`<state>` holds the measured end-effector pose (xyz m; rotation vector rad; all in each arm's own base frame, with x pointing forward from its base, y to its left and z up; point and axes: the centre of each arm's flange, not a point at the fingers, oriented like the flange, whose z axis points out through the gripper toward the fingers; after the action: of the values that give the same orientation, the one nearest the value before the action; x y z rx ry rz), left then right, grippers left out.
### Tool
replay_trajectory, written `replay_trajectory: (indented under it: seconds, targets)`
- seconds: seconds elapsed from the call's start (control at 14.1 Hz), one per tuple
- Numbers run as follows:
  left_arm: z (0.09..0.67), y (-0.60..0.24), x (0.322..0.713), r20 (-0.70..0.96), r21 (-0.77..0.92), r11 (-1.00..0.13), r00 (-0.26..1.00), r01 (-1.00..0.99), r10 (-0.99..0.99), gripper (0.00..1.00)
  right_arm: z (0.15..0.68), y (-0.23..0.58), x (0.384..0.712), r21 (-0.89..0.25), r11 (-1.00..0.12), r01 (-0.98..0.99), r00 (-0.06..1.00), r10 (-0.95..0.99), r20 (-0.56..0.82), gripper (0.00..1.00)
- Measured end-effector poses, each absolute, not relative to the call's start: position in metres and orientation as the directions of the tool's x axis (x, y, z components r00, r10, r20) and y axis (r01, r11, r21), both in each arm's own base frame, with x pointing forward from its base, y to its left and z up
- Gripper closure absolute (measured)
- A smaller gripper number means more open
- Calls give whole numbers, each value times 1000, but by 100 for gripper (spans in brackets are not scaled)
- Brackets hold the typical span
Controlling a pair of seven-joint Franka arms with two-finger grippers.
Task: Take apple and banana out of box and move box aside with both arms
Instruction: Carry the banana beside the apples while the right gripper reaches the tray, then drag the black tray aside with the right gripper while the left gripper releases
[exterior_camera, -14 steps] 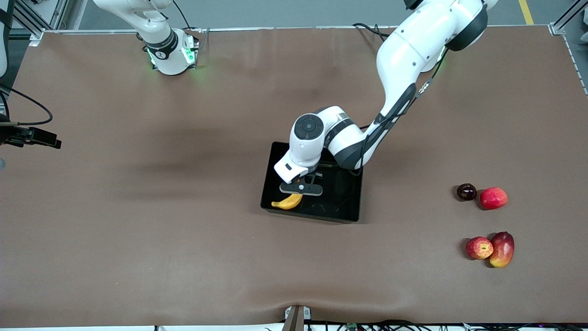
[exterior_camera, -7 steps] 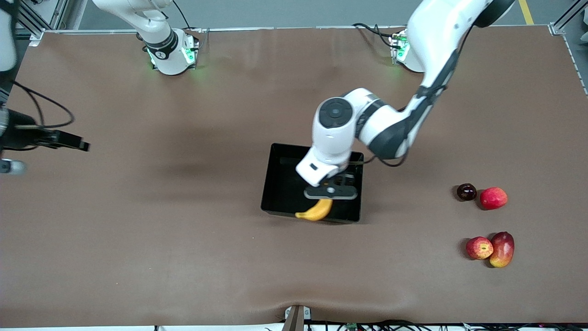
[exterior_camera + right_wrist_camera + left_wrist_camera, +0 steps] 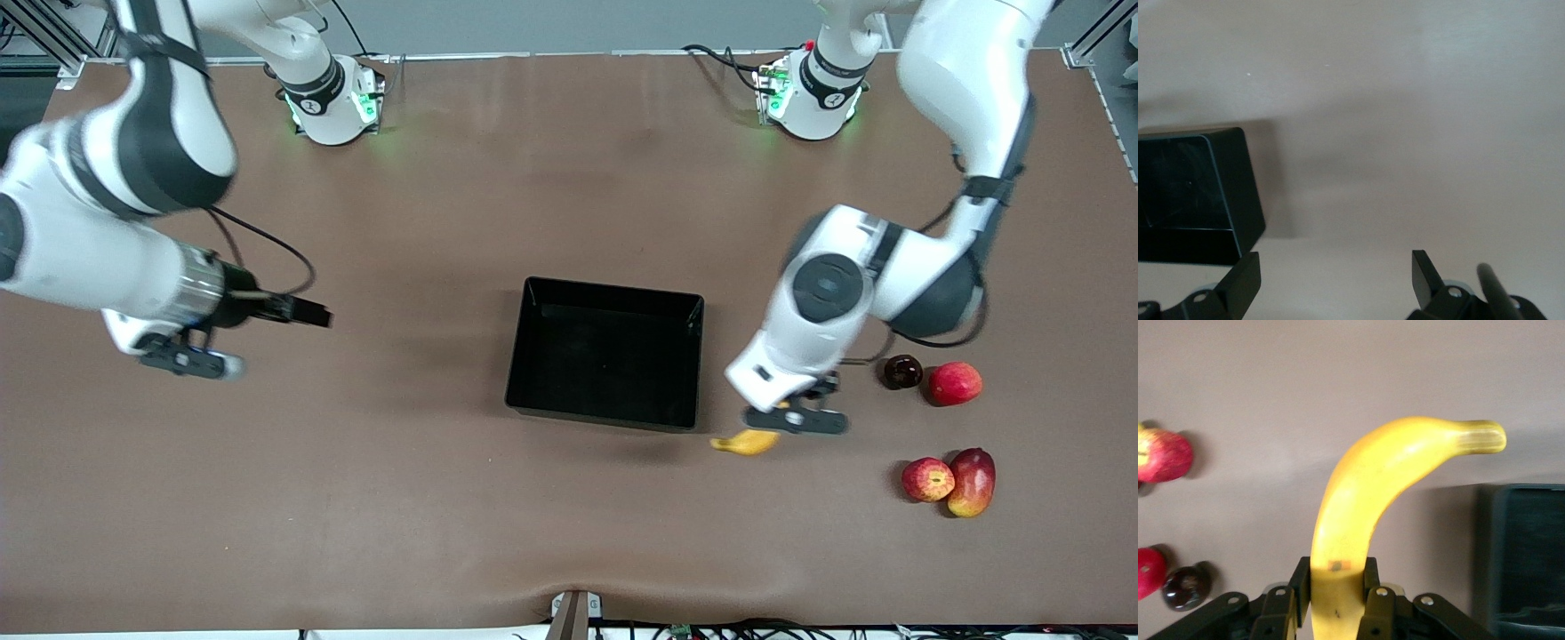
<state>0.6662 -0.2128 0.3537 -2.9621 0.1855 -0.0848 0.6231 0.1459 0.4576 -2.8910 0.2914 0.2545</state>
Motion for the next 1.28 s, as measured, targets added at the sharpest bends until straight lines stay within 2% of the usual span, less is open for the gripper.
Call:
replay_trajectory:
  seconds: [0.21,0.5,0.99,1.28]
  targets:
    - [327,-138,678,-7,-178,-979,995,-103,-103,65,412,207,626,-184,-962,-201,969,-168,-179,0]
    - [278,-61,697,19,-133,-991,1000,-19,-22,65,365,285,617,-158,-959,-235,966,-213,-145,0]
    - [214,-26,709,91,-175,-984,994,-42,-58,65,275,367,600,-158,-958,-241,970,-233,-68,3]
    - [196,-14,707,79,-180,-983,996,-32,-47,65,249,401,582,-157,-957,-245,970,-241,-46,47]
